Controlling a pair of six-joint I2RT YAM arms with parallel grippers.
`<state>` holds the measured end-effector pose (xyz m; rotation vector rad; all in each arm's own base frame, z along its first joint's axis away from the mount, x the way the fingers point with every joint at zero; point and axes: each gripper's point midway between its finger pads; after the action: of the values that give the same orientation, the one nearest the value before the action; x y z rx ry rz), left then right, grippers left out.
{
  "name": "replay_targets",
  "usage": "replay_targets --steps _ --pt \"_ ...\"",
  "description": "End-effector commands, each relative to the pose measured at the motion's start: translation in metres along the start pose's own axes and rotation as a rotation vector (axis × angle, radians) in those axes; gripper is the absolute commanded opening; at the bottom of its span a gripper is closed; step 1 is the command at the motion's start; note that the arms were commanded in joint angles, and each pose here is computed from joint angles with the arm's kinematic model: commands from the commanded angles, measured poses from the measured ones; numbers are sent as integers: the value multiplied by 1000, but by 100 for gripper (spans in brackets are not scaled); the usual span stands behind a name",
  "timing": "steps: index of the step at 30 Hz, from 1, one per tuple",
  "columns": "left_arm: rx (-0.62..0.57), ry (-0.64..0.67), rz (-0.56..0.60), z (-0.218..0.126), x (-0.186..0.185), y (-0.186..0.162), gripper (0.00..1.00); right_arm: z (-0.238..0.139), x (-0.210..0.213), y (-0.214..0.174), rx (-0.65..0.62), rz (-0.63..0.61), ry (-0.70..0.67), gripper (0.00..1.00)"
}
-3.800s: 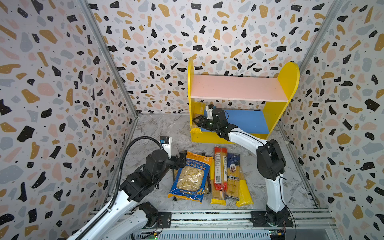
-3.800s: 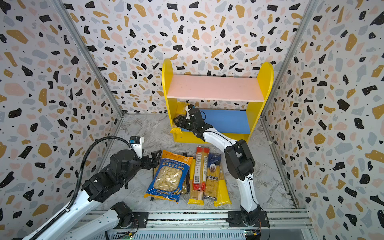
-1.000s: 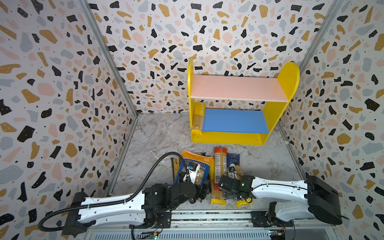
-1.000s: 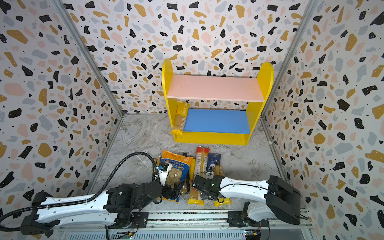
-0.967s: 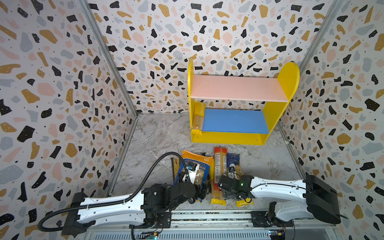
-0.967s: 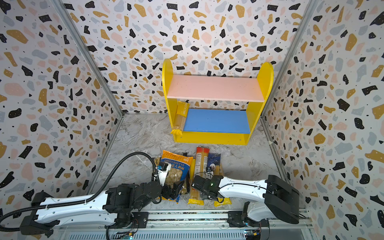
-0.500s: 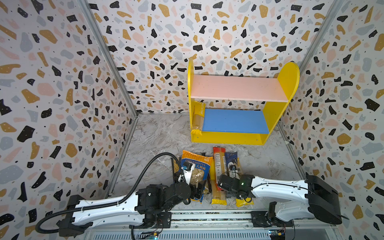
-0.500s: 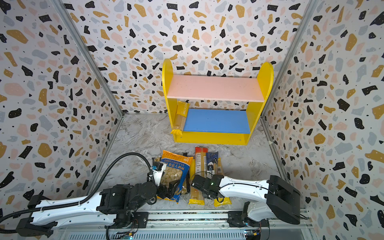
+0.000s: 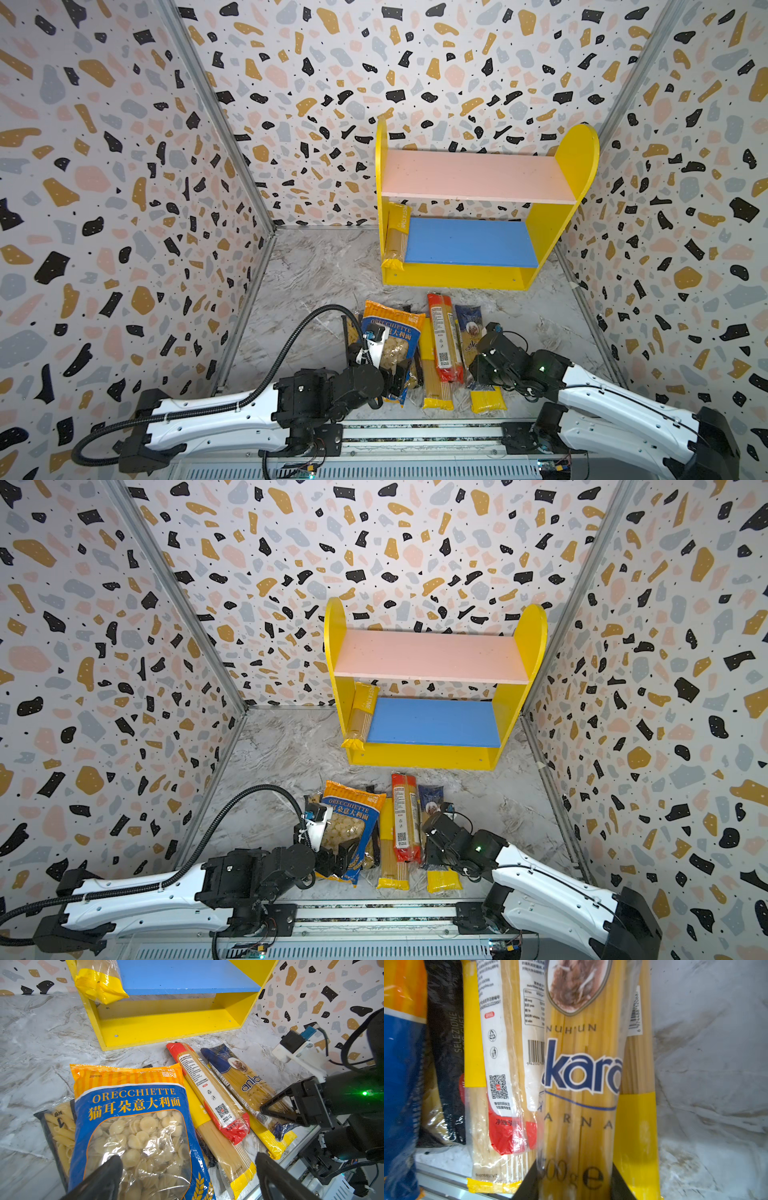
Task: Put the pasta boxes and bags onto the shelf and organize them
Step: 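Grasp the blue Ankara spaghetti pack with the right gripper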
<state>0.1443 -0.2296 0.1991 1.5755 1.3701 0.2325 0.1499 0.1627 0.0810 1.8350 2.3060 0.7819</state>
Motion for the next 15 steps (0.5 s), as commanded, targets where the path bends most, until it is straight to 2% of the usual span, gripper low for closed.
replay_targets --steps 1,8,15 --pt "-27 2 -15 -2 -7 10 100 -7 17 16 -69 -3 153 19" --pt "-27 15 -6 3 -14 14 100 -7 33 24 -98 38 343 16" --pt "-33 37 11 7 -21 19 100 -30 51 49 -190 63 521 14"
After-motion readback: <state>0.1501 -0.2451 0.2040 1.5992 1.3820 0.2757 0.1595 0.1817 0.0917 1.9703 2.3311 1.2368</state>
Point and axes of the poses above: each gripper's point midway between its finger pads, its own z axis out along the fingers, its own x axis along the line the jaws close on, y = z × x, and after that the axes turned 15 degrees about -z, right-handed
